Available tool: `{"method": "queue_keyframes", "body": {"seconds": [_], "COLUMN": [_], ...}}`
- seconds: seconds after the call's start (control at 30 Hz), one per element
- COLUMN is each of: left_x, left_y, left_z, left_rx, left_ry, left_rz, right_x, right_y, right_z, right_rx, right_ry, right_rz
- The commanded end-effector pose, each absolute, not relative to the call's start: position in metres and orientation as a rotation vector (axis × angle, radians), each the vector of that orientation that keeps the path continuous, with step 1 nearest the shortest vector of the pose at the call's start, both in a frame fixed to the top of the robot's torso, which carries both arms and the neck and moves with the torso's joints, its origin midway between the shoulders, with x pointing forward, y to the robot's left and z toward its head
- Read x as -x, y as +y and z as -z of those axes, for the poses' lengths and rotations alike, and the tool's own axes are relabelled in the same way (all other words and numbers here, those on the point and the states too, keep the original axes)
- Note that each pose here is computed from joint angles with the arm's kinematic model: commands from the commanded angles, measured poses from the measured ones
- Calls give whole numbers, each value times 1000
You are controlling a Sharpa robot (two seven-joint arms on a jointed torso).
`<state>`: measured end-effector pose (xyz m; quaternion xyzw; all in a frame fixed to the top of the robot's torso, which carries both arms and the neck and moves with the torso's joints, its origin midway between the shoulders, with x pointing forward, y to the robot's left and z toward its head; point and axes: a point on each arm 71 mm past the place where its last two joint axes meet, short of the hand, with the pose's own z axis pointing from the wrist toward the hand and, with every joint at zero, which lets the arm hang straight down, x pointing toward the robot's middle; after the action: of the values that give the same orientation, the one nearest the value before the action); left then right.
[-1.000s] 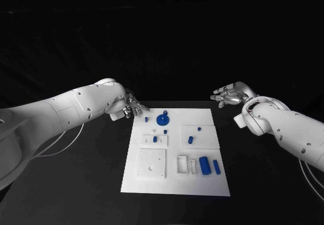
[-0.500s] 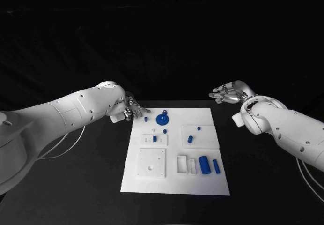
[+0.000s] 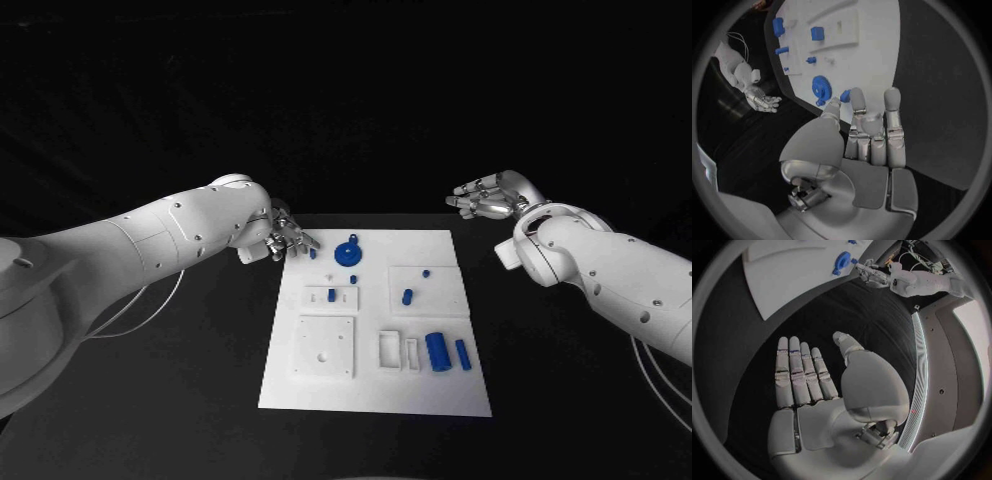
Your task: Assemble the parts on the task board
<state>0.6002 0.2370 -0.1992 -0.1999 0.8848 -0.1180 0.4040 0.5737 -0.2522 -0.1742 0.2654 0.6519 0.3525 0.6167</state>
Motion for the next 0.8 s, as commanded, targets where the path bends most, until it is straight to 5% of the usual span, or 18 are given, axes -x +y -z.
{"method": "queue_keyframes", "body": {"seconds": [0.03,0.8], "left_x": [-599,-599], "left_y": [231,231], "left_z": [202,203], "left_rx": [488,494], "left_ry": [2269,2271], "left_rz": [330,324], "right_x": [-574,-575], "right_y": [-251,-249], "right_z": [174,176], "right_rx": [-608,-608], "right_ry": [1495,1514], "right_rz": [-823,-816]}}
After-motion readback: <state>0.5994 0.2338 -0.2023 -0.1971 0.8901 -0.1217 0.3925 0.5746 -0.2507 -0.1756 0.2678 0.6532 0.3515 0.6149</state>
